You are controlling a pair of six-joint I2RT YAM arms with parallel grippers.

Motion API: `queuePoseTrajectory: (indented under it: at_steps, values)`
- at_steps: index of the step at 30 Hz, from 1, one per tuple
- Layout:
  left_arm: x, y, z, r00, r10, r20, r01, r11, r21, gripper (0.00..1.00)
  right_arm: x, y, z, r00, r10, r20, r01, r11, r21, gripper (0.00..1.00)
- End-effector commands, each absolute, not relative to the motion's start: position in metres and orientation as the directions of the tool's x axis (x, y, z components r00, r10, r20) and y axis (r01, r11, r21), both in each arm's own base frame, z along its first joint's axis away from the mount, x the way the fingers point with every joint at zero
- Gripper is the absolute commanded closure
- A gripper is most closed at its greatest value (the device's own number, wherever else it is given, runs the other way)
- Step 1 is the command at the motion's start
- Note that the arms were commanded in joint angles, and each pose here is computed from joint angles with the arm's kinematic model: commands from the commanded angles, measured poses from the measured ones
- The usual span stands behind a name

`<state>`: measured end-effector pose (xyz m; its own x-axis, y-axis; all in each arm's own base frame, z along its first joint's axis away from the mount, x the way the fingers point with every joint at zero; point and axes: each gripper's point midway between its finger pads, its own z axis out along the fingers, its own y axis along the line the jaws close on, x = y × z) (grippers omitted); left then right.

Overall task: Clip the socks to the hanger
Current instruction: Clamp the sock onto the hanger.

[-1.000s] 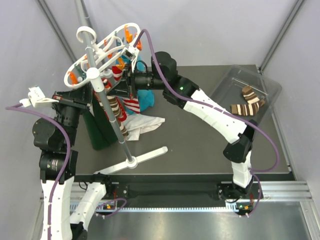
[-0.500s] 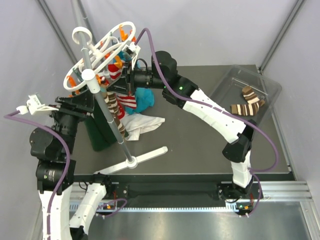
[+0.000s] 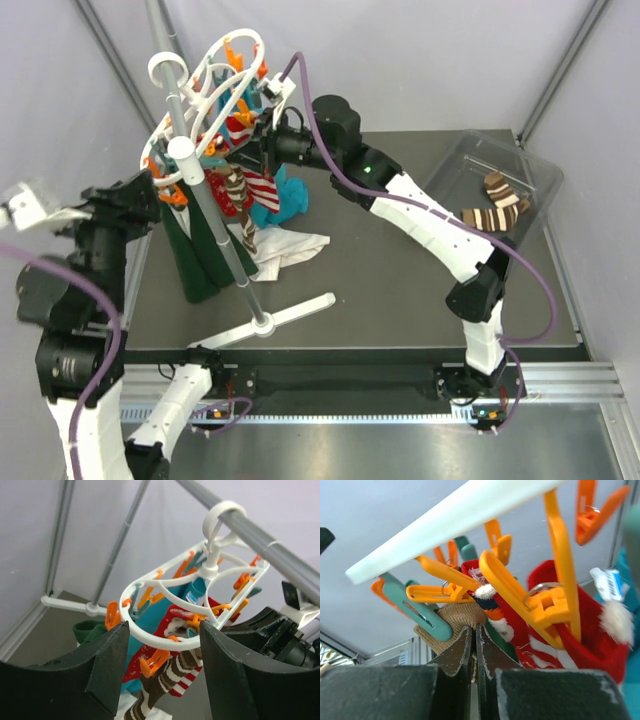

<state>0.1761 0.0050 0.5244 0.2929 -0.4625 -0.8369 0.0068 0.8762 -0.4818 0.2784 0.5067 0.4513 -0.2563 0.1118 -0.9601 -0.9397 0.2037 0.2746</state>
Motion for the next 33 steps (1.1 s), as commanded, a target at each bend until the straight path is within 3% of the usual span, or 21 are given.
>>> queuePoseTrajectory:
  at_steps: [1,15,17,21,25,29,33]
  values:
    - [0.217,-0.018,0.486,0.08,-0.428,-0.9,0.008,0.904,-0.428,0.37,0.297,0.482,0.49,-0.2,0.197,-0.96,-0.945,0.222,0.242,1.0]
    - [0.219,-0.037,0.487,0.039,-0.573,-0.818,0.079,0.818,-0.569,0.36,0.301,0.466,0.492,-0.207,0.194,-0.959,-0.948,0.204,0.245,0.99]
    - [0.22,-0.04,0.485,0.04,-0.578,-0.815,0.1,0.814,-0.572,0.36,0.301,0.464,0.492,-0.209,0.189,-0.959,-0.946,0.21,0.248,0.94]
    - [0.229,-0.038,0.481,0.048,-0.569,-0.821,0.084,0.821,-0.564,0.43,0.293,0.459,0.49,-0.213,0.162,-0.964,-0.949,0.199,0.244,0.6]
    - [0.237,-0.04,0.477,0.043,-0.568,-0.822,0.091,0.822,-0.563,0.5,0.281,0.45,0.473,-0.227,0.09,-0.97,-0.951,0.194,0.24,0.38]
    - [0.238,-0.038,0.479,0.056,-0.56,-0.827,0.087,0.828,-0.555,0.55,0.271,0.43,0.473,-0.183,0.084,-0.98,-0.953,0.229,0.197,0.33]
    - [0.236,-0.034,0.478,0.065,-0.552,-0.831,0.068,0.833,-0.549,0.58,0.246,0.436,0.465,-0.194,0.057,-0.979,-0.972,0.124,0.2,0.4]
